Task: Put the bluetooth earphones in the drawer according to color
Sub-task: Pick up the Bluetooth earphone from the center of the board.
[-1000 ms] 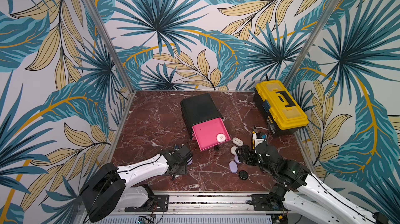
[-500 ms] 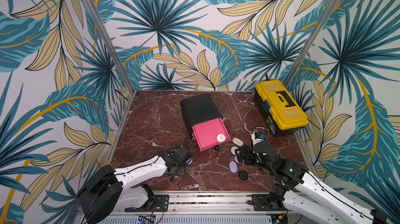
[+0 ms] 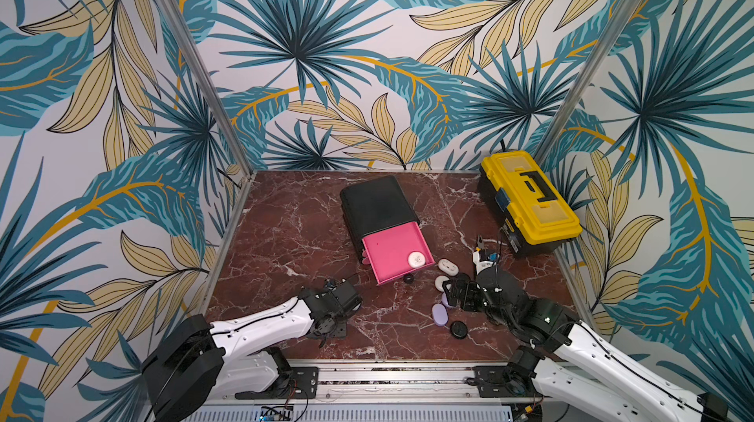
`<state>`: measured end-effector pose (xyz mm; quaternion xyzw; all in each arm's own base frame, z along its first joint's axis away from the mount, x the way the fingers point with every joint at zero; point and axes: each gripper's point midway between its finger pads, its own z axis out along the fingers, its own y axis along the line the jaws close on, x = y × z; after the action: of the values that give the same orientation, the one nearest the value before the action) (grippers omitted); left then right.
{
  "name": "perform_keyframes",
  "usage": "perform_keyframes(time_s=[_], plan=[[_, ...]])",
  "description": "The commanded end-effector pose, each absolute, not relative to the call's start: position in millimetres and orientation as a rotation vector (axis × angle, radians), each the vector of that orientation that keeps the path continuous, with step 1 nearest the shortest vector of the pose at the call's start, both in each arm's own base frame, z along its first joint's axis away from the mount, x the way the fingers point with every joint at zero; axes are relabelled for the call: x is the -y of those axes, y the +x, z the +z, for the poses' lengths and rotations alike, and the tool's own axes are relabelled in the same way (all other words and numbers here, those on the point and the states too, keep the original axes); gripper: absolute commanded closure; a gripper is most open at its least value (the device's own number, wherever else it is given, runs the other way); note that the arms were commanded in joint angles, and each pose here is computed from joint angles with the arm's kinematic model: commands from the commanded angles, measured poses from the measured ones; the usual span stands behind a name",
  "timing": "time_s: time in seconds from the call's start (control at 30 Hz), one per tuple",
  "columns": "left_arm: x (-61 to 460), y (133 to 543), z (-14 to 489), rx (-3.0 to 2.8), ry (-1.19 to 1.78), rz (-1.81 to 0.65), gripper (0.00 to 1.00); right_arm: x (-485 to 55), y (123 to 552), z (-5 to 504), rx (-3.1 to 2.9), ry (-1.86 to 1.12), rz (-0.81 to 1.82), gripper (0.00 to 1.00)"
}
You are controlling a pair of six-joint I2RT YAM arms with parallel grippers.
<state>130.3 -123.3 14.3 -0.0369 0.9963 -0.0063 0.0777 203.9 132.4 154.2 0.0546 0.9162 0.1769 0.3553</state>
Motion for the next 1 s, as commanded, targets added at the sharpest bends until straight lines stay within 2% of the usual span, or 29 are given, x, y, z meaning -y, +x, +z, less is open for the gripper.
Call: perform_keyframes(time_s=[0.0,0.37,0.6,0.77,0.97], plan=[[105,116,13,-3.022,-0.102,0.075,0.52,-130,203,149,-2.367,0.131,0.439,0.01],[122,142,72,-2.895,0.005,-0.003,0.56,-126,201,147,-2.359,0.156,0.448,0.01],[146,163,142,-2.796,0.161,-0.086,0.57,-112,203,143,-2.35,0.235,0.371,0.0],[170,187,187,-2.692,0.244,-0.152,0.57,-107,207,135,-2.377,0.273,0.292,0.01],[220,222,213,-2.621,0.354,-0.224,0.57,-105,212,129,-2.41,0.308,0.214,0.0]])
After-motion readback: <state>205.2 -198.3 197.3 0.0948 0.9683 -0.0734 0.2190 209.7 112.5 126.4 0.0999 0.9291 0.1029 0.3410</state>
